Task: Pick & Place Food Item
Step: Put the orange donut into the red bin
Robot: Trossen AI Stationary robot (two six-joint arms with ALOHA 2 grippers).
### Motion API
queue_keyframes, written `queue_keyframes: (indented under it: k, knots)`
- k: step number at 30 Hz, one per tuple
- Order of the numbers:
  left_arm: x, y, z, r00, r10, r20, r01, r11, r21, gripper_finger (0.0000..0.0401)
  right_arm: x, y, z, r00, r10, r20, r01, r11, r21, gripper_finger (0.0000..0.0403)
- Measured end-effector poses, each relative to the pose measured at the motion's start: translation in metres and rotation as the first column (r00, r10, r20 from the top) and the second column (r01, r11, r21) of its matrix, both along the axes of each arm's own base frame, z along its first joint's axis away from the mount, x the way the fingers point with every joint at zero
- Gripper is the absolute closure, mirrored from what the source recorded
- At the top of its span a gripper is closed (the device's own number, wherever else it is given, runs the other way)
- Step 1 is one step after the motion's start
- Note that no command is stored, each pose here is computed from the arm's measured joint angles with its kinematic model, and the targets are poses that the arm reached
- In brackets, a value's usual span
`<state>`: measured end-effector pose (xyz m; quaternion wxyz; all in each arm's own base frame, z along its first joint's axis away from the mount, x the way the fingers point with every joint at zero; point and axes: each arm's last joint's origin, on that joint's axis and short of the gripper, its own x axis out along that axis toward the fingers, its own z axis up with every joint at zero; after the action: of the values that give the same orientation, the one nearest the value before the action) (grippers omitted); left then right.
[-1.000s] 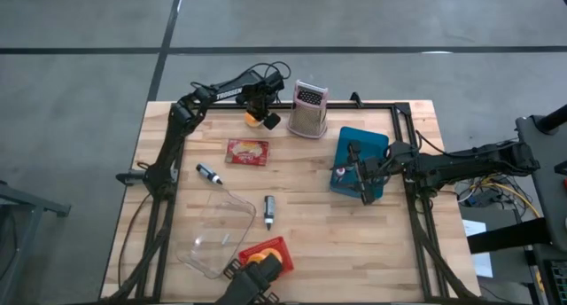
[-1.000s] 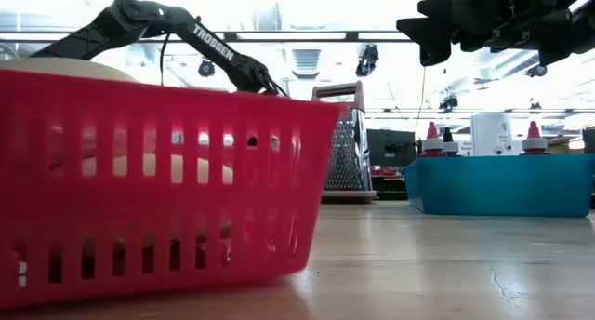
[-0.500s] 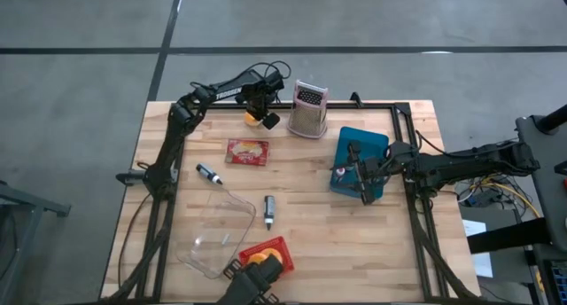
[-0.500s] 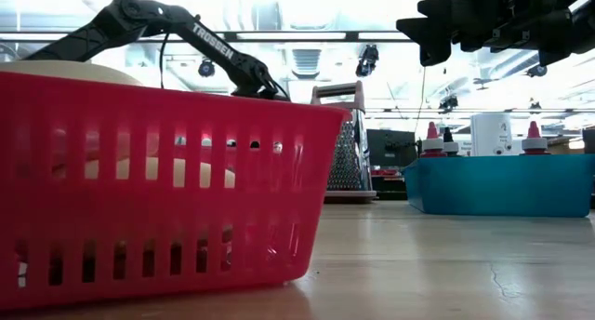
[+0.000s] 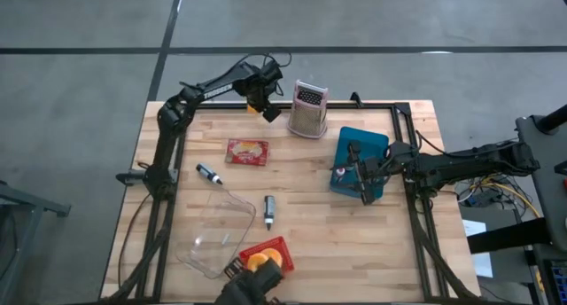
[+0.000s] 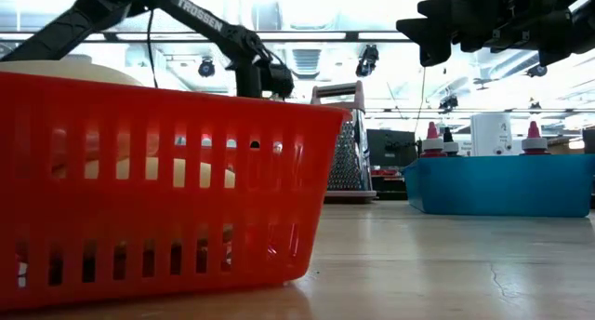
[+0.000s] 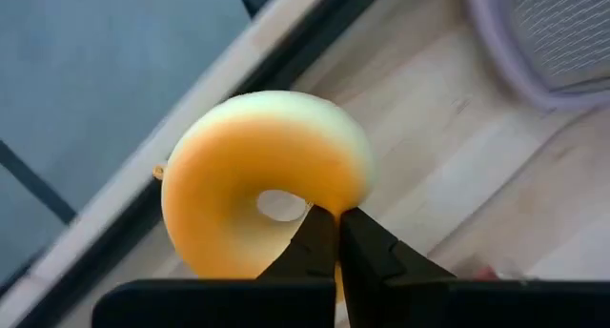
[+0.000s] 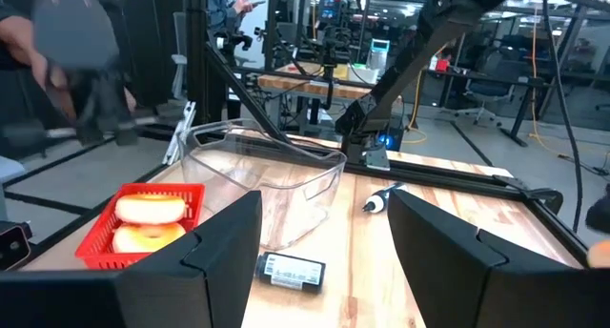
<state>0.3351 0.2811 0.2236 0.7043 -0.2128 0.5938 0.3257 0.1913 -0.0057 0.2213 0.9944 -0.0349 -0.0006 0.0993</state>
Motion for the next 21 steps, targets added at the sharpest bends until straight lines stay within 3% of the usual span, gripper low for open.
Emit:
queue_keyframes:
  k: [12,16,21]
  knots:
    - [-0.001,-0.041,0.076,0.967,-0.186,0.171,0.153,0.969,0.193,0.0401,0.000,0.000,0.000,1.000,0.000,-0.003,0.000,1.000,0.010,0.0179]
    - [-0.005,-0.066,0.088,0.925,-0.281,0.254,0.219,0.944,0.246,0.0401,0.000,0.000,0.000,1.000,0.000,-0.003,0.000,1.000,0.012,0.0179]
    - [-0.023,-0.100,0.089,0.834,-0.389,0.392,0.285,0.911,0.296,0.0401,0.000,0.000,0.000,1.000,0.000,0.000,0.000,1.000,0.011,0.0179]
